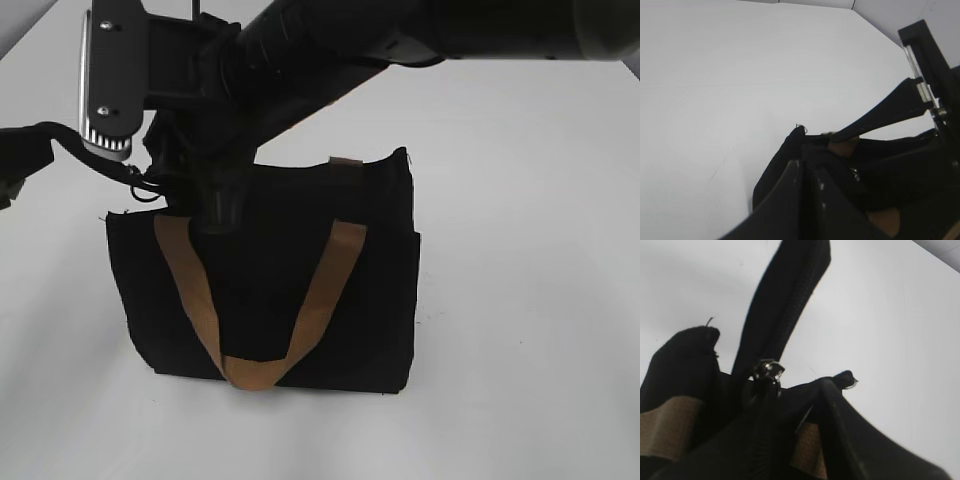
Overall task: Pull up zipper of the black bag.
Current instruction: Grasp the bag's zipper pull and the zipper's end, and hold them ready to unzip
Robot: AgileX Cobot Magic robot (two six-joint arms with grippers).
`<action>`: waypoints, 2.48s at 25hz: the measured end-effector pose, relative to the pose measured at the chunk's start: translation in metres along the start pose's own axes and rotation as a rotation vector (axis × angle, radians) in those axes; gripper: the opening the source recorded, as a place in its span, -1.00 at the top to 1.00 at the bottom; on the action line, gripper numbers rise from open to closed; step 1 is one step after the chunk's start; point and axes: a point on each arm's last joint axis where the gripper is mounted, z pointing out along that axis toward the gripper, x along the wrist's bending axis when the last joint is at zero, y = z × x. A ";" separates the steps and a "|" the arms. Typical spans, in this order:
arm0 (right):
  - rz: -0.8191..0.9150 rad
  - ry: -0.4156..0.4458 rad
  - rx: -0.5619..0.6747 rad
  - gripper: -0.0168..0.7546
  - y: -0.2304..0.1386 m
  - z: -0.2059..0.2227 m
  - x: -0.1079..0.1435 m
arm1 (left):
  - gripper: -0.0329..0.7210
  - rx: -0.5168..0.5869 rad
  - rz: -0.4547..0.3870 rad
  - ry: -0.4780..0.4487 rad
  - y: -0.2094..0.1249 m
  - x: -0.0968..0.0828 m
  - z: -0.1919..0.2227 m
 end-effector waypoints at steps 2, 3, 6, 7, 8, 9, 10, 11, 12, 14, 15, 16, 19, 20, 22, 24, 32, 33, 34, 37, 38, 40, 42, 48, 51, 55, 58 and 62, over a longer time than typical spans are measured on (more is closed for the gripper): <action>0.002 0.002 -0.004 0.33 0.001 0.000 0.001 | 0.90 0.000 0.000 0.000 0.000 0.000 0.000; 0.001 0.000 -0.005 0.33 0.002 -0.001 0.000 | 0.90 0.001 0.000 0.000 0.000 0.000 0.000; 0.000 0.003 -0.010 0.33 0.004 -0.005 0.000 | 0.90 0.004 0.000 0.001 0.000 0.000 0.000; -0.001 0.004 -0.013 0.33 0.005 -0.008 -0.001 | 0.90 0.004 0.000 0.001 0.000 0.000 0.000; -0.002 0.005 -0.016 0.33 0.006 -0.010 -0.001 | 0.90 0.005 0.000 0.001 0.000 0.000 0.000; -0.002 0.000 -0.020 0.34 0.007 -0.013 -0.002 | 0.90 0.005 0.000 0.001 0.000 0.000 0.000; -0.002 -0.005 -0.025 0.34 0.009 -0.015 -0.003 | 0.90 0.006 0.000 0.001 -0.001 0.000 0.000; -0.003 -0.009 -0.028 0.34 0.010 -0.017 -0.003 | 0.90 0.007 0.000 0.001 -0.001 0.000 0.000; -0.003 -0.014 -0.032 0.34 0.011 -0.020 -0.004 | 0.90 0.008 0.000 0.001 -0.001 0.000 0.000; -0.004 -0.024 -0.037 0.35 0.013 -0.023 -0.006 | 0.90 0.009 0.000 0.002 -0.001 0.000 0.000; -0.004 -0.030 -0.041 0.35 0.014 -0.026 -0.007 | 0.90 0.015 0.000 0.003 -0.001 0.000 0.000; 0.000 -0.034 -0.043 0.35 0.014 -0.027 -0.007 | 0.90 0.023 0.000 0.004 -0.002 0.000 0.000; 0.007 -0.039 -0.047 0.35 0.015 -0.029 -0.008 | 0.90 0.036 0.000 0.006 -0.003 0.001 0.000; 0.008 -0.038 -0.047 0.35 0.015 -0.029 -0.008 | 0.90 0.036 0.000 0.006 -0.003 0.001 0.000; 0.012 -0.045 -0.044 0.35 0.014 -0.025 -0.008 | 0.90 0.036 0.000 0.006 -0.003 0.001 0.000; 0.015 -0.051 -0.039 0.35 0.011 -0.020 -0.008 | 0.90 0.036 0.000 0.006 -0.003 0.001 0.000; 0.022 -0.010 -0.020 0.36 0.006 -0.009 -0.002 | 0.91 0.030 0.000 0.005 -0.003 0.000 0.000; 0.022 -0.001 -0.018 0.36 0.006 -0.008 -0.001 | 0.91 0.030 0.000 0.005 -0.003 0.000 0.000; 0.022 0.007 -0.017 0.37 0.005 -0.008 0.000 | 0.91 0.030 0.000 0.005 -0.003 0.000 0.000; 0.022 0.009 -0.016 0.46 0.005 -0.008 0.000 | 0.91 0.029 0.000 0.005 -0.003 0.000 0.000; 0.022 0.008 -0.016 0.51 0.005 -0.008 0.000 | 0.91 0.029 0.000 0.005 -0.003 0.000 0.000; 0.023 0.004 -0.015 0.65 0.005 -0.007 0.000 | 0.91 0.029 0.000 0.005 -0.003 0.000 0.000; 0.026 0.001 -0.011 0.77 0.003 -0.003 0.000 | 0.91 0.029 0.000 0.005 -0.003 0.000 0.000; 0.034 -0.014 -0.006 0.96 0.000 0.004 0.000 | 0.91 0.029 0.001 0.005 -0.003 0.000 0.000; 0.041 -0.023 -0.012 0.96 0.002 0.000 -0.002 | 0.91 0.030 0.001 0.005 -0.003 0.000 0.000; 0.060 -0.038 -0.020 0.96 0.003 -0.014 -0.009 | 0.91 0.044 0.001 0.007 -0.004 0.001 0.000; 0.092 -0.024 -0.006 0.96 -0.004 -0.023 -0.014 | 0.91 0.048 0.001 0.008 -0.004 0.001 0.000; 0.117 -0.011 0.013 0.96 -0.014 -0.027 -0.018 | 0.91 0.050 0.001 0.008 -0.005 0.001 0.000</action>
